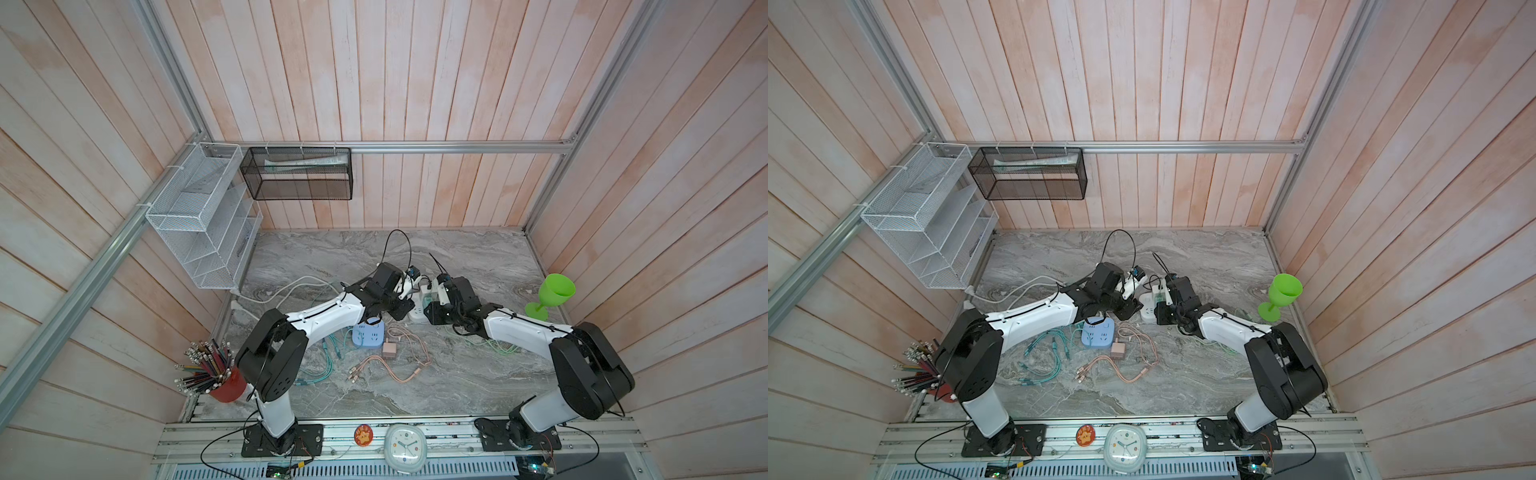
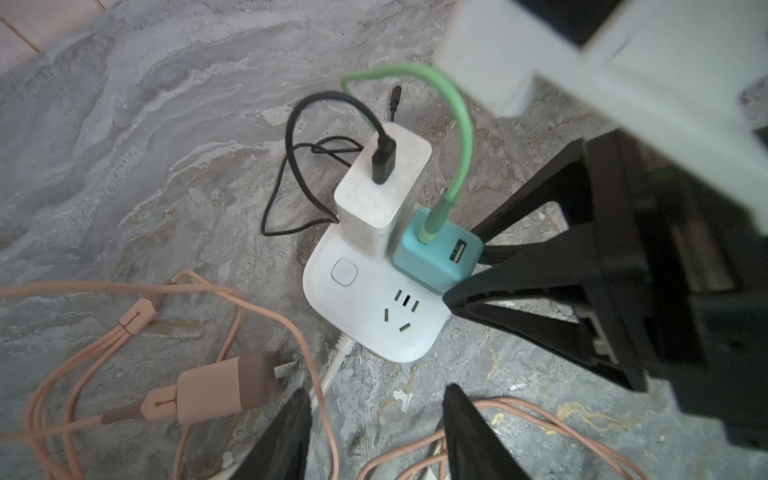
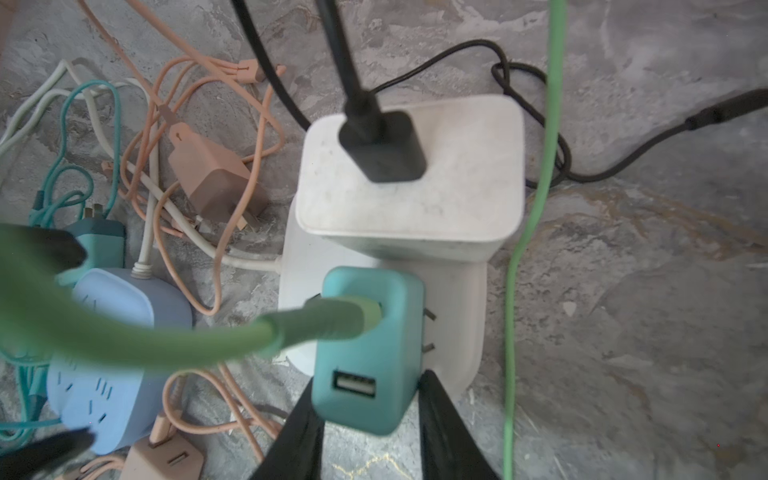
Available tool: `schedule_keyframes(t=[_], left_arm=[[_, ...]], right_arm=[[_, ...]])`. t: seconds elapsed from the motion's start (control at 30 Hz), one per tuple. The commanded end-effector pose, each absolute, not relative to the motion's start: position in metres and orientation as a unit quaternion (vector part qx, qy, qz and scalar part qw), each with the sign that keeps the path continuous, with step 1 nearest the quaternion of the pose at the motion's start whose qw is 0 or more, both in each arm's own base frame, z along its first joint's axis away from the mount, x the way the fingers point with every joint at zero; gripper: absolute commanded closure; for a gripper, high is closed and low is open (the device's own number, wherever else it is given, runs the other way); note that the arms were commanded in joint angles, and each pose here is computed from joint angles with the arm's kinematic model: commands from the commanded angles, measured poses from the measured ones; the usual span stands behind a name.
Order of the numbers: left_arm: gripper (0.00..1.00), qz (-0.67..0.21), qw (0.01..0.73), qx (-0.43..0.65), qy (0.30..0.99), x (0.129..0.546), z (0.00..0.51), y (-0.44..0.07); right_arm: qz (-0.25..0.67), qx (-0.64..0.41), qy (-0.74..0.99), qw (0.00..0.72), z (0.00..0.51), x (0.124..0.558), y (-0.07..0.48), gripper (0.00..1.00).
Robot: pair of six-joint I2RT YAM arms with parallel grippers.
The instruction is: Pull the plug off the socket
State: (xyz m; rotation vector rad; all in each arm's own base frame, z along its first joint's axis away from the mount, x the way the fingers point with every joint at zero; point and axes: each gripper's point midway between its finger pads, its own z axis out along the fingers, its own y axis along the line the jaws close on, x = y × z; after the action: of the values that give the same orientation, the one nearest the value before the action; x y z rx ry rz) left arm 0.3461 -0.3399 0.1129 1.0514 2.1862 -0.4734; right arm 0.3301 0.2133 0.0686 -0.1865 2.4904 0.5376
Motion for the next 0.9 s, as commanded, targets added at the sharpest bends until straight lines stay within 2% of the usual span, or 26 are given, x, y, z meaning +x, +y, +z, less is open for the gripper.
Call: schedule_keyframes(t=[0.0, 0.13, 0.87], left_arm=[[0.55, -0.181, 0.314, 0.408, 0.838, 0.348, 0.102, -0.347], [0.68, -0.179, 0.29, 0.403, 0.849, 0.354, 0.088, -0.354], [0.73, -0.161, 0.25, 0.388, 0.873, 0.376, 0.049, -0.357]], right_arm=[[0.165, -0.062, 0.939, 0.296, 0.066, 0.334, 0.203, 0.65], [0.138, -0.069, 0.941, 0.301, 0.064, 0.339, 0.197, 0.67], [0.188, -0.083, 0.918, 0.34, 0.081, 0.354, 0.217, 0.61]])
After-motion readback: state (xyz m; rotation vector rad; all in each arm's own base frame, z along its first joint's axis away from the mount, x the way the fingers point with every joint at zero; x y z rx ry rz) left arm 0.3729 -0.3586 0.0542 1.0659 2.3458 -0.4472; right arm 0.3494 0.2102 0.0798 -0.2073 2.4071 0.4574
